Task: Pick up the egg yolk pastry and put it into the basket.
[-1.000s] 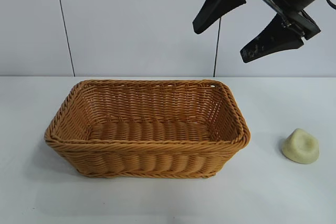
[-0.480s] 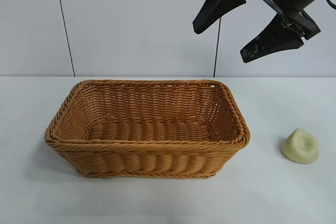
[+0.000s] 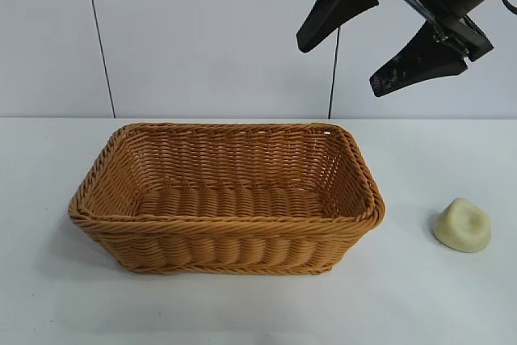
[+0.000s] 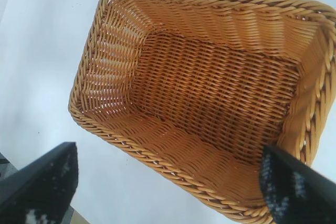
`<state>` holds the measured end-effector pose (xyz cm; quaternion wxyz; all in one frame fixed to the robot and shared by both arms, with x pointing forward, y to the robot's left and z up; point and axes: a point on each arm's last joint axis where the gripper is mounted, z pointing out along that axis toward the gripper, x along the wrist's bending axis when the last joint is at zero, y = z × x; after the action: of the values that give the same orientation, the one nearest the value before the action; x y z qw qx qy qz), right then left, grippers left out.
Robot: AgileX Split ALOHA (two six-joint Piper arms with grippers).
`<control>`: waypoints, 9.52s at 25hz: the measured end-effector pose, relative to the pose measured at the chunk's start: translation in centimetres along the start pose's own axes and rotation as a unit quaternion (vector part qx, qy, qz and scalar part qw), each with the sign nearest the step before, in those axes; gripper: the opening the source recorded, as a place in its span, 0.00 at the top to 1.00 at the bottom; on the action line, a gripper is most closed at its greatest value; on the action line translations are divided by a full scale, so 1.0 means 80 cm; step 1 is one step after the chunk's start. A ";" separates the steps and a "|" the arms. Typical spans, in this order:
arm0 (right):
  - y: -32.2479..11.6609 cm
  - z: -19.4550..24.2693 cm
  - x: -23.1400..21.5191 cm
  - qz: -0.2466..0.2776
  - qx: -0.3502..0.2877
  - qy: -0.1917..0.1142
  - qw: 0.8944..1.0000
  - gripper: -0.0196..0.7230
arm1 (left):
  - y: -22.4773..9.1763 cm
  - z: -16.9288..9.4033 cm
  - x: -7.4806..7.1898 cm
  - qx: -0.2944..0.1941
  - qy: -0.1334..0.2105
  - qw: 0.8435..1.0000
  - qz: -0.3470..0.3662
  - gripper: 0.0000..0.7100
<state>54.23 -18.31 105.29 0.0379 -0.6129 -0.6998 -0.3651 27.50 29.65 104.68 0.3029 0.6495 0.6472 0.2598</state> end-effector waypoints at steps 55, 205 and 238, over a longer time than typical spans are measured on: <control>-0.025 0.128 -0.203 0.050 0.192 -0.289 0.937 0.13 | -0.033 -0.039 -0.002 -0.133 -0.007 0.991 0.005 0.02; -0.221 -0.138 -0.084 0.005 0.053 -0.295 0.954 0.12 | -0.033 -0.039 -0.002 -0.133 -0.007 0.991 0.005 0.02; -0.335 -0.239 -0.022 -0.103 -0.322 -0.265 0.903 0.12 | -0.033 -0.039 -0.002 -0.133 -0.007 0.991 0.005 0.02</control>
<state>23.41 -29.95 105.97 -0.3864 -0.5904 -0.5876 -0.3961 23.40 29.63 104.87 0.3900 0.6087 0.6011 0.3407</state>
